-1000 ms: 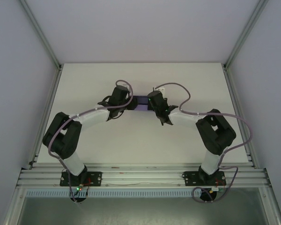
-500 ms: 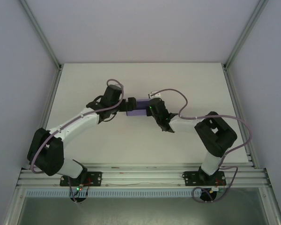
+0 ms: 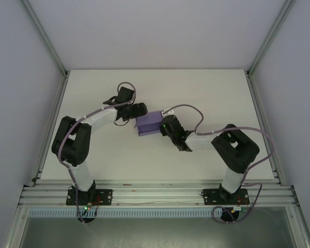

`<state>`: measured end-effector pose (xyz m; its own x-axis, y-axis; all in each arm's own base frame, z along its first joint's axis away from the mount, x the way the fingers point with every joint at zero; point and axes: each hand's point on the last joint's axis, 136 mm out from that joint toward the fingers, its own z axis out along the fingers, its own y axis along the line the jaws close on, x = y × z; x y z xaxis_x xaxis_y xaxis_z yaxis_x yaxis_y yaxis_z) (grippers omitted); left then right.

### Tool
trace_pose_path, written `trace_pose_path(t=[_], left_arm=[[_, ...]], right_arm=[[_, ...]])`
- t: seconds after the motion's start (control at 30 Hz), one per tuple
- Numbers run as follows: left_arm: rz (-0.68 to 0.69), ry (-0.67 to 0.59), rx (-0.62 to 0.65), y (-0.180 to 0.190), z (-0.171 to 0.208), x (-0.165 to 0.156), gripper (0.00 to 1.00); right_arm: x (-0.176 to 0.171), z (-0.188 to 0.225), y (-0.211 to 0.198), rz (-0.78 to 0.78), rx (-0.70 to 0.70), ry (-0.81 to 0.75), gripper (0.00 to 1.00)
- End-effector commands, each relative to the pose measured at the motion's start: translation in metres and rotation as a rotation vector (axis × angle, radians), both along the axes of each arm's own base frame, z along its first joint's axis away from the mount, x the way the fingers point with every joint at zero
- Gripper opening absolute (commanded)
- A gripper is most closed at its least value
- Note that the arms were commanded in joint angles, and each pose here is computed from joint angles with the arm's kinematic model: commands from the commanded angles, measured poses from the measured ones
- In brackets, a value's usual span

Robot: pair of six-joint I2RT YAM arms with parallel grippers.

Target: Assemble paper box

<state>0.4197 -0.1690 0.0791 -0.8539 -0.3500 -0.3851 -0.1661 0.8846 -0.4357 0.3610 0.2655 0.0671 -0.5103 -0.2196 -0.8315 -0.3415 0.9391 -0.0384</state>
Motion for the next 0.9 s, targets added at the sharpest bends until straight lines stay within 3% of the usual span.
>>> trace_pose_path(t=[0.0,0.2,0.37,0.53,0.7,0.87], left_arm=[[0.014,0.019,-0.067,-0.006,-0.006,-0.013,0.75],[0.017,0.025,-0.086,-0.003,-0.027,-0.032,0.67],[-0.012,0.007,-0.102,-0.005,-0.037,-0.035,0.64],[-0.03,0.008,-0.096,-0.006,-0.046,-0.037,0.62],[-0.07,-0.014,-0.106,-0.009,-0.056,-0.039,0.56],[-0.108,-0.03,-0.14,-0.016,-0.065,-0.039,0.38]], right_arm=[[-0.018,-0.015,-0.002,0.036,-0.045,0.048,0.24],[-0.04,-0.01,-0.001,0.072,-0.051,0.075,0.36],[-0.059,0.009,-0.014,0.079,-0.034,0.109,0.64],[-0.084,0.026,-0.042,0.066,-0.02,0.12,0.78],[-0.091,0.049,-0.056,0.01,0.142,0.076,1.0],[-0.068,0.071,-0.052,-0.066,0.401,0.18,1.0]])
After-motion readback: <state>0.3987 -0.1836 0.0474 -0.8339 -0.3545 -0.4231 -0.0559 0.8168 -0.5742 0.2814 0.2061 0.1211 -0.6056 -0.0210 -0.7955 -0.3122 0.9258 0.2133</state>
